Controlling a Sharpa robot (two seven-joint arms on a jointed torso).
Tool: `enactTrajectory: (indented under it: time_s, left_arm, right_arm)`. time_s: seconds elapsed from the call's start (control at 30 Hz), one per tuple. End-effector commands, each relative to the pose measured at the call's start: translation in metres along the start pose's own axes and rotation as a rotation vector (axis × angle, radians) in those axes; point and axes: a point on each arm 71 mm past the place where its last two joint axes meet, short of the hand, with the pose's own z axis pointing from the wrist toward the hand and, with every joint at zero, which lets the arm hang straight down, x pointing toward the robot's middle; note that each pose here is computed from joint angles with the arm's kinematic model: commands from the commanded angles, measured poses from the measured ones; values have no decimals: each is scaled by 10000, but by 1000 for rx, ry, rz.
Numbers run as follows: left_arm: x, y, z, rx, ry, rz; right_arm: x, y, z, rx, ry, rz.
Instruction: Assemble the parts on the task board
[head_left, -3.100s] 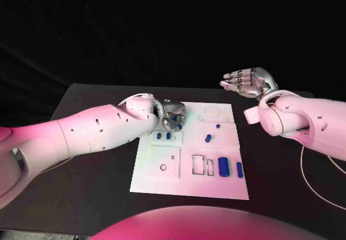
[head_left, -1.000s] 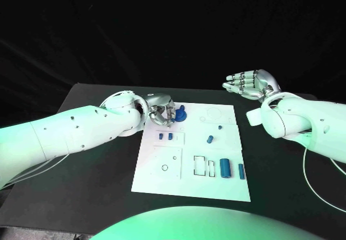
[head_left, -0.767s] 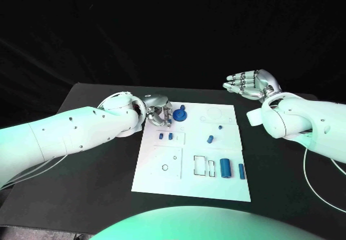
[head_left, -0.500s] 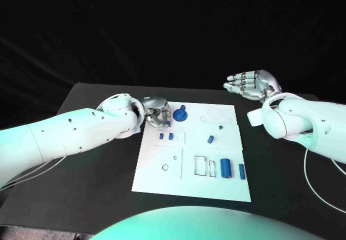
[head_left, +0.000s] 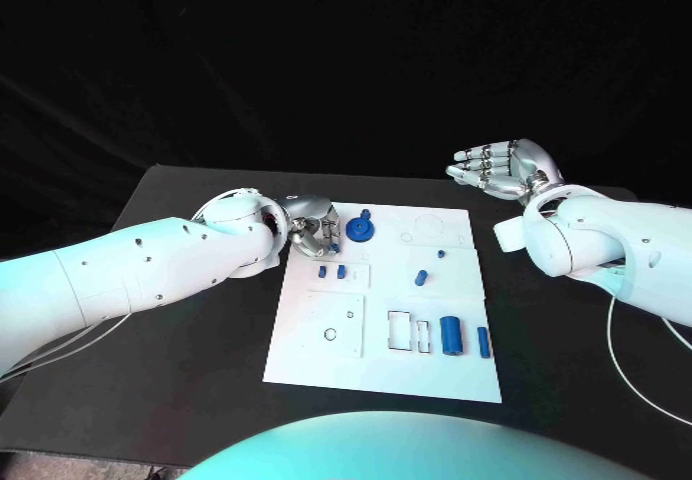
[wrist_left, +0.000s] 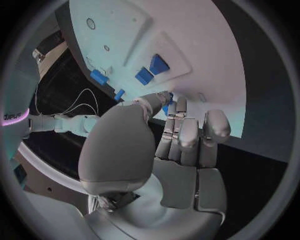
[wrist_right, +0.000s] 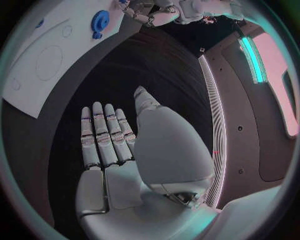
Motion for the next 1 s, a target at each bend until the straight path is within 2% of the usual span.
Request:
enactTrajectory:
  time_s: [0.03,1.0]
  left_arm:
    - [19,-11,0,1,17,-4]
    - [27,-46,7,12,15,-24]
  right_arm:
    - [16,7,0,-13,15,0]
    - [18,1,-2,-12,16,0]
